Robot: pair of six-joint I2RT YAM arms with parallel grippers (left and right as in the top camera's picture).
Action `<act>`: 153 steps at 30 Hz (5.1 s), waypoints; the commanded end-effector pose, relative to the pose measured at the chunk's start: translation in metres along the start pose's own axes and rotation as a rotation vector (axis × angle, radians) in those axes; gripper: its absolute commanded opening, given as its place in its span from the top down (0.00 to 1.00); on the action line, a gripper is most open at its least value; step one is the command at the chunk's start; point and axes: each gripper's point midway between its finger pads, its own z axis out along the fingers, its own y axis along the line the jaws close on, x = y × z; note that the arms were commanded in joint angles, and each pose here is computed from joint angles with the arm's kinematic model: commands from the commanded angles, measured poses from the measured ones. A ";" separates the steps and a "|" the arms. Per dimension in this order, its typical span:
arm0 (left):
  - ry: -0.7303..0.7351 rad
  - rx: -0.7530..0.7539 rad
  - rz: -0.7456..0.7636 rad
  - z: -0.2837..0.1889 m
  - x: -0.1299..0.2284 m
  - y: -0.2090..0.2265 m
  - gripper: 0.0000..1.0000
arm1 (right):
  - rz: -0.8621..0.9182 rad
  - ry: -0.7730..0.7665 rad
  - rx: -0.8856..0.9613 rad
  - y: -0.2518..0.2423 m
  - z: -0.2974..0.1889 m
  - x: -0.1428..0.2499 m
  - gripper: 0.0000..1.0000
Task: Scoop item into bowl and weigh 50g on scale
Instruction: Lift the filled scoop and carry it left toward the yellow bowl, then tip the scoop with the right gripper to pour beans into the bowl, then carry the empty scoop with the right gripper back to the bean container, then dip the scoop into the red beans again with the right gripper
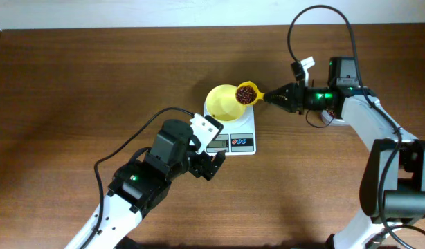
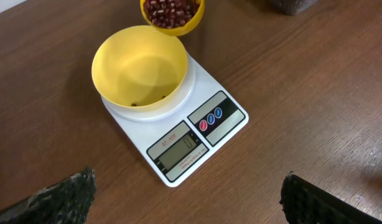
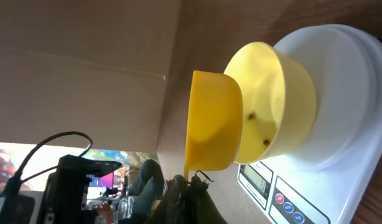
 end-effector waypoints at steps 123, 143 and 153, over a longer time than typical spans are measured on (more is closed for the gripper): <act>0.009 0.005 -0.013 0.002 0.004 -0.001 0.01 | -0.147 -0.532 1.159 -0.026 -0.270 -0.022 0.96; 0.009 0.005 -0.012 0.002 0.004 -0.001 0.01 | -0.356 -0.326 1.143 -0.031 -0.253 -0.013 0.96; 0.009 0.005 -0.013 0.002 0.004 -0.001 0.01 | -0.241 -0.224 1.103 -0.084 -0.240 -0.006 0.96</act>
